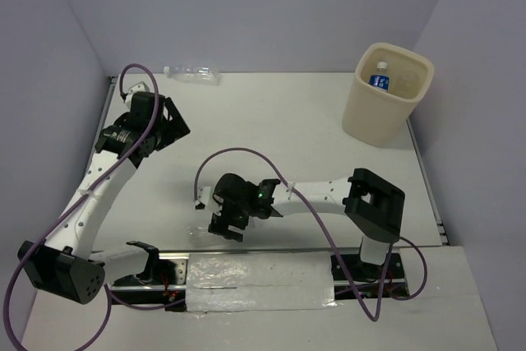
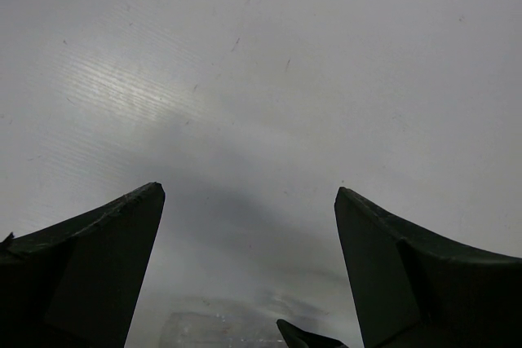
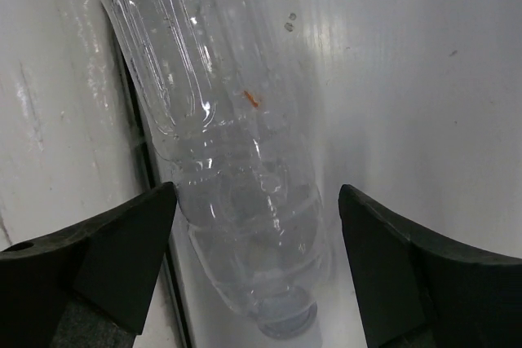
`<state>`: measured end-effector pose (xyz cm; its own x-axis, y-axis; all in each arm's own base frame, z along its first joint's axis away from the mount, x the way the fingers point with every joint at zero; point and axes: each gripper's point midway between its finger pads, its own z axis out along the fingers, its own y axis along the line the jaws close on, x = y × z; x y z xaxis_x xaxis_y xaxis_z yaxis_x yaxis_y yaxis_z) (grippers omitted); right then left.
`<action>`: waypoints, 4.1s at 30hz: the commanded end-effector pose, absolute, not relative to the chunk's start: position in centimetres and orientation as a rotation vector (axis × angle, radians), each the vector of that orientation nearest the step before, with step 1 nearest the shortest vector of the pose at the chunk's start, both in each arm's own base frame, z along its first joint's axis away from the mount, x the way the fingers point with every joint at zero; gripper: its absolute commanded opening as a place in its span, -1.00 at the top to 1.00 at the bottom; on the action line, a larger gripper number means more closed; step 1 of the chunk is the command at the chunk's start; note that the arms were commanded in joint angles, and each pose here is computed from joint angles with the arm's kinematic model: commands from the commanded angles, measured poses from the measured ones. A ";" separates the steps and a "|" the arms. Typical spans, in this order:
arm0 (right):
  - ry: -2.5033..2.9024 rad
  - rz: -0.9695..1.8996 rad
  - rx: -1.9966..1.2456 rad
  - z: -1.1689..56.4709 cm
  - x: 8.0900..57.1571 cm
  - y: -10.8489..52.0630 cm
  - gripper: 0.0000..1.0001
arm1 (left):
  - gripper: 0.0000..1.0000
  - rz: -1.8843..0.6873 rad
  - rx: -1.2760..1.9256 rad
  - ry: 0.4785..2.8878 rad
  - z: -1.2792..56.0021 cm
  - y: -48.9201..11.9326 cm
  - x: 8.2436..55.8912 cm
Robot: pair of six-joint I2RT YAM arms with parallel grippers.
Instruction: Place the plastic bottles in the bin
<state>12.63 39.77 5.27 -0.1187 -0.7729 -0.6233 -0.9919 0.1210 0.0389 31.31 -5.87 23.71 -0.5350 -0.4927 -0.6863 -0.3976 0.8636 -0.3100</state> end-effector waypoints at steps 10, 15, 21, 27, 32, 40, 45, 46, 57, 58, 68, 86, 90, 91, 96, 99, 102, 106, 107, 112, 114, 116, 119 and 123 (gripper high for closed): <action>2.085 0.500 -1.611 4.1 14.3 39.5 -0.23 | -0.99 -0.142 -0.629 2.138 25.6 -5.1 32.0; 2.166 0.448 -1.192 10.0 21.5 36.6 -0.14 | -0.99 -0.125 -0.650 2.109 26.4 -4.5 32.0; 2.084 0.492 -0.564 23.4 31.5 27.8 -0.15 | -0.99 -0.175 -0.761 1.990 28.3 -3.5 31.0; 1.780 0.260 -0.076 36.7 38.4 15.4 -0.11 | -0.99 -0.193 -0.765 1.948 29.1 -3.3 30.9; 1.536 -0.005 0.245 43.2 41.2 4.3 -0.18 | -0.99 -0.177 -0.753 1.954 29.5 -3.2 31.2; 1.319 -0.253 0.506 44.9 45.3 -7.2 -0.19 | -0.99 -0.148 -0.741 1.960 29.1 -2.9 31.4; 1.305 -0.360 0.551 42.7 47.3 -9.5 -0.22 | -0.99 -0.166 -0.737 1.958 28.8 -3.2 31.4; 1.298 -0.392 0.583 42.2 47.2 -11.3 -0.24 | -0.99 -0.169 -0.738 1.958 28.8 -3.2 31.5; 1.459 -0.482 0.597 34.3 48.3 -12.3 -1.00 | -0.99 -0.177 -0.708 2.093 26.7 -5.1 34.5; 1.459 -0.477 0.598 34.3 48.2 -12.3 -1.00 | -0.99 -0.192 -0.706 2.094 26.9 -5.4 35.1; 1.339 -0.332 0.570 41.0 43.0 -10.5 -1.00 | -0.99 -0.362 -0.835 2.237 22.8 -8.8 43.7; 1.762 0.184 0.193 37.2 37.9 5.9 -0.99 | -0.99 -0.818 -1.112 1.950 16.2 -7.2 63.8; 1.759 0.227 0.154 37.0 36.3 7.1 -0.99 | -0.99 -0.819 -1.188 1.850 14.1 -6.3 66.6; 1.755 0.237 0.146 36.4 35.9 7.4 -0.99 | -0.99 -0.827 -1.196 1.822 14.2 -6.1 67.2; 1.691 0.268 0.120 37.0 34.0 7.4 -0.99 | -0.96 -0.961 -1.227 1.730 12.2 -6.6 70.6; 1.675 0.258 0.129 37.1 33.5 7.0 -0.99 | -0.95 -1.006 -1.245 1.678 11.8 -6.6 72.0; 1.688 0.256 0.122 37.1 33.6 7.1 -0.99 | -0.95 -1.003 -1.295 1.657 10.2 -6.3 72.5; 1.707 0.263 0.120 36.6 33.8 7.4 -0.99 | -0.95 -0.988 -1.335 1.628 8.8 -5.8 72.9; 1.710 0.269 0.121 36.4 33.7 7.5 -0.99 | -0.95 -0.983 -1.345 1.623 8.3 -5.7 73.0; 1.728 0.267 0.125 35.2 34.1 7.6 -0.99 | -0.90 -1.011 -1.358 1.581 7.9 -5.6 74.1; 1.734 0.265 0.122 35.1 34.2 7.7 -0.99 | -0.82 -1.013 -1.371 1.578 7.4 -5.6 74.3; 1.734 0.268 0.128 35.2 34.3 7.8 -0.99 | -0.75 -0.995 -1.389 1.581 6.7 -5.3 74.2; 1.724 0.264 0.132 35.1 34.1 7.7 -0.99 | -0.65 -1.006 -1.358 1.587 7.6 -5.6 73.9; 1.720 0.262 0.137 35.0 34.2 7.7 -0.99 | -0.47 -1.018 -1.332 1.630 7.7 -6.1 72.1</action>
